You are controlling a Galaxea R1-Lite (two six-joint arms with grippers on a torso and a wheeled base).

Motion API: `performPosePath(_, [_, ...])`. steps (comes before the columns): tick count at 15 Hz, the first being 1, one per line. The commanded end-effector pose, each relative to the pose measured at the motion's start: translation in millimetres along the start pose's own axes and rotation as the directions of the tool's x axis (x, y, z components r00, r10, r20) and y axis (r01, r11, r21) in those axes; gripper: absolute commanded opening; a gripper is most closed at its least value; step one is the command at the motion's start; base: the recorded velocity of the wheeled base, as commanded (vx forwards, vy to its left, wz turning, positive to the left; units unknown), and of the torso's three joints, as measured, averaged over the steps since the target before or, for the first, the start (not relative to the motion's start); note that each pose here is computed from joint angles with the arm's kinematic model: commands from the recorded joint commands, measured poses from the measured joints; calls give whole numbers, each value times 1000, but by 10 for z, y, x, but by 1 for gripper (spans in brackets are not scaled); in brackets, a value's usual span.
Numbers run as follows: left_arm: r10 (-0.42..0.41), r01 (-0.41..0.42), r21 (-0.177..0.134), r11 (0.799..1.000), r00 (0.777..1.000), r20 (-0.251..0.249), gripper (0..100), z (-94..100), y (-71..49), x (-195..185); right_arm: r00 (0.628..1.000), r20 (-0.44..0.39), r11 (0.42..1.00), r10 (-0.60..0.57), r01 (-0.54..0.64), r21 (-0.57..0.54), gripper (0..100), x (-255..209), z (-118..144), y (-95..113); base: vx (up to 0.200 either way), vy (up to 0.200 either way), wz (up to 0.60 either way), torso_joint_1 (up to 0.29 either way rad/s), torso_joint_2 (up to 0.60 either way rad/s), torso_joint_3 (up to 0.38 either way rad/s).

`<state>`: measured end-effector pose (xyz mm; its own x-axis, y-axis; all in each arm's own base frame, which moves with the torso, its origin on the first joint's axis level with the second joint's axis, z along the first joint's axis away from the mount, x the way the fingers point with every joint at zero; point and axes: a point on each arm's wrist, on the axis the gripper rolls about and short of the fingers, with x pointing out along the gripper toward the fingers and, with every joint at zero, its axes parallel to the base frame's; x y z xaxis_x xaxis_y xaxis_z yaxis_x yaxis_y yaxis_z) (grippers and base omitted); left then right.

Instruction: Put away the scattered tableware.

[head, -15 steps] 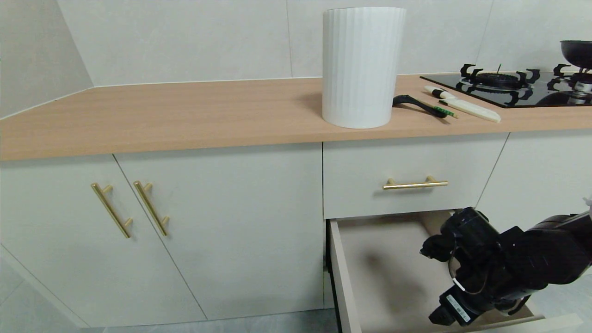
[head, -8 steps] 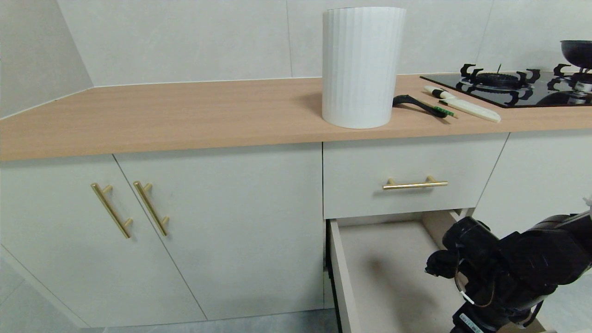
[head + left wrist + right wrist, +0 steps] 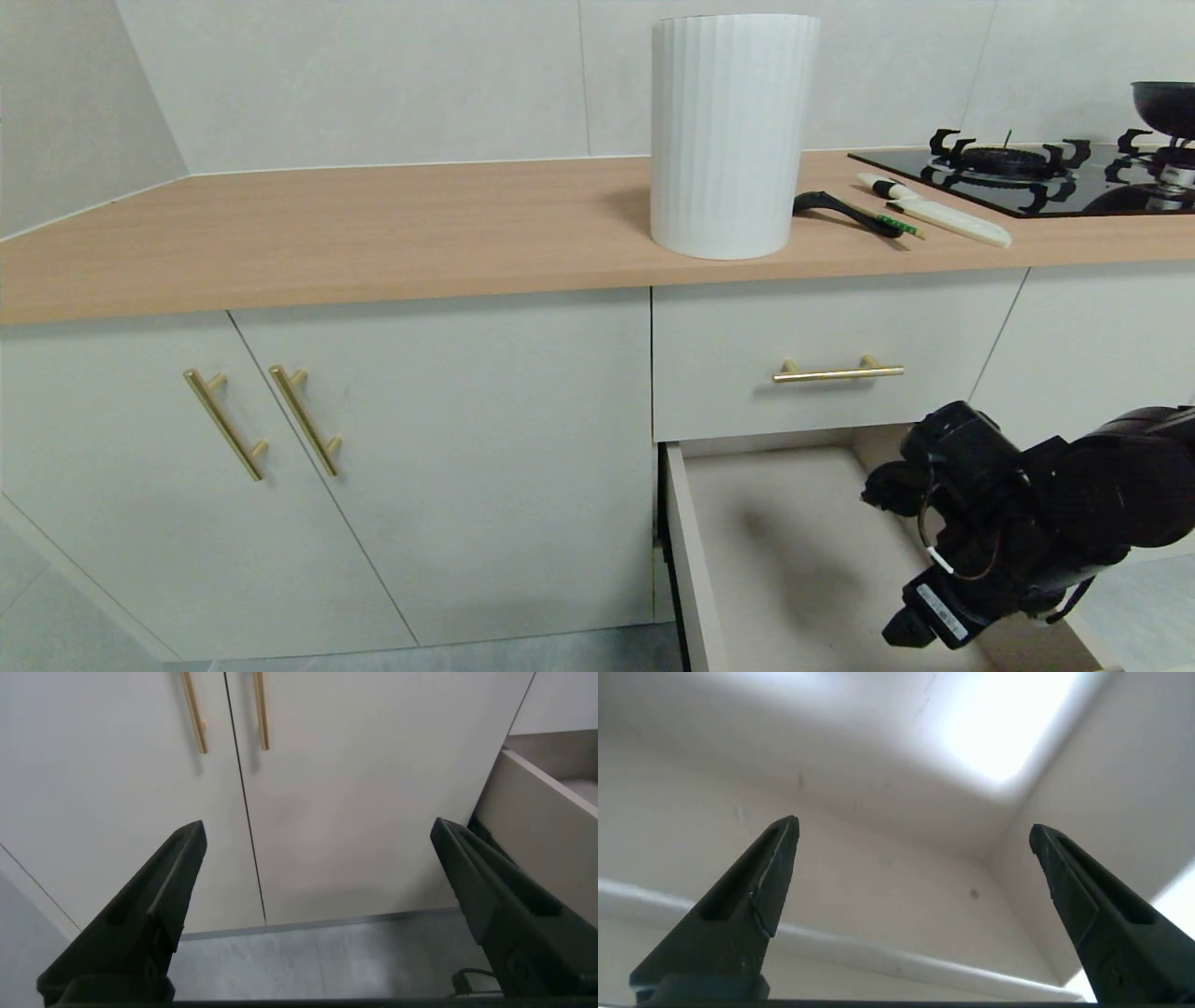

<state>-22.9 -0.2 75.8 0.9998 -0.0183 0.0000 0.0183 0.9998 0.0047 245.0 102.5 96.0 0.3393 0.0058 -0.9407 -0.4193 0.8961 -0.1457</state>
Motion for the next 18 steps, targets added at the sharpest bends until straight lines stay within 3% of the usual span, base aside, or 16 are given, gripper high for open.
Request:
performPosePath(1, [0, 0, 0, 1000, 1000, 0, 100, 0, 0, 0, 986, 163, 997, -21, 8, 76, 100, -281, 76, -100, 0, 0, 0, 0, 0, 0])
performPosePath(2, [0, 0, 0, 1000, 1000, 0, 100, 0, 0, 0, 967, 253, 995, -36, 12, 96, 100, -366, 115, -127, 0, 0, 0, 0, 0, 0])
performPosePath(3, [0, 0, 0, 1000, 1000, 0, 100, 0, 0, 0, 961, 275, 995, -40, 12, 102, 100, -379, 121, -134, 0, 0, 0, 0, 0, 0])
performPosePath(6, [0, 0, 0, 1000, 1000, 0, 100, 0, 0, 0, 858, 506, 989, -83, 10, 146, 100, -656, 85, -199, 0, 0, 0, 0, 0, 0])
performPosePath(7, [0, 0, 0, 1000, 1000, 0, 100, 0, 0, 0, 841, 534, 989, -89, 11, 147, 100, -687, 75, -201, 0, 0, 0, 0, 0, 0])
performPosePath(14, [0, 0, 0, 1000, 1000, 0, 100, 0, 0, 0, 783, 612, 987, -110, 14, 160, 100, -723, 124, -216, 0, 0, 0, 0, 0, 0])
performPosePath(18, [0, 0, 0, 1000, 1000, 0, 100, 0, 0, 0, 778, 618, 987, -112, 14, 161, 100, -715, 119, -214, 0, 0, 0, 66, -209, -203])
